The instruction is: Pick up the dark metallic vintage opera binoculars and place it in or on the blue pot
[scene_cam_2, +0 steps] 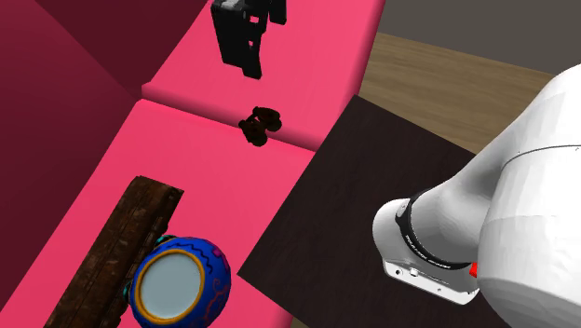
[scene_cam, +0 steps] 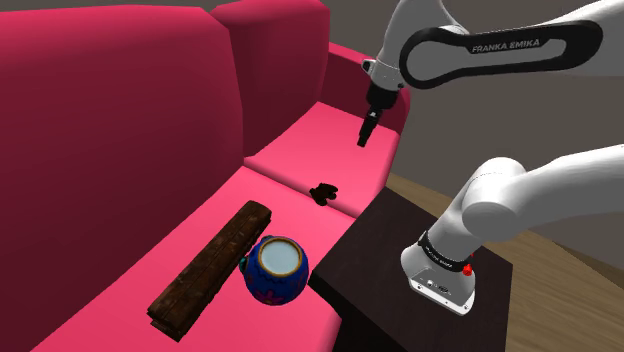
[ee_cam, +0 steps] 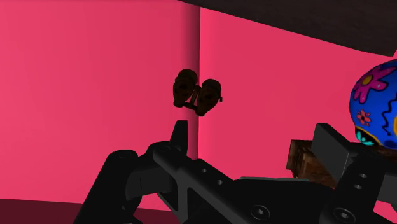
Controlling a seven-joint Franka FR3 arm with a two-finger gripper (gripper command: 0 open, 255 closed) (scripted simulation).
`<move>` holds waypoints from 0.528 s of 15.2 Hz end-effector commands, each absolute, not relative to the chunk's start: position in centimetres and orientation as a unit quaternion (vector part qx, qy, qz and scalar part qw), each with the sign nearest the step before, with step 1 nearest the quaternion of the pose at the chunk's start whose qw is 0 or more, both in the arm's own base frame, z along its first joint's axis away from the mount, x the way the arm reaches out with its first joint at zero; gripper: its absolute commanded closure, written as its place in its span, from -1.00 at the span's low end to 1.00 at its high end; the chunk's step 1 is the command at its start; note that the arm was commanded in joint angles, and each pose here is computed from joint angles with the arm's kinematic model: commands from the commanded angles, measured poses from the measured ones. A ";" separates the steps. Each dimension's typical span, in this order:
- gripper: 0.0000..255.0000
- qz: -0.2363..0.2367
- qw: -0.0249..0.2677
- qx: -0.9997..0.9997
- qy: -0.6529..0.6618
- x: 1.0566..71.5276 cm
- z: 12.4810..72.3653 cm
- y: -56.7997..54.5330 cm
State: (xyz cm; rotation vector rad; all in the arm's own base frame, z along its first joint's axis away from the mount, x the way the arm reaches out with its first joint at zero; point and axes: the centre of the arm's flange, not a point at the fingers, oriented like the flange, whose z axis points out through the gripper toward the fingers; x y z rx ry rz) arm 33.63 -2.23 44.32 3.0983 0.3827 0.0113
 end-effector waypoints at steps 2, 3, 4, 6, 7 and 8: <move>-1.00 0.005 0.003 0.992 0.124 34.4 40.5 -3.8; -1.00 0.005 0.001 0.992 0.125 34.6 39.3 -4.3; -1.00 0.006 -0.001 0.992 0.125 34.9 38.0 -4.8; -1.00 0.006 -0.005 0.992 0.126 35.4 35.5 -5.7; -1.00 0.006 -0.007 0.992 0.126 35.6 34.3 -6.1; -1.00 0.006 -0.010 0.992 0.127 35.9 33.1 -6.6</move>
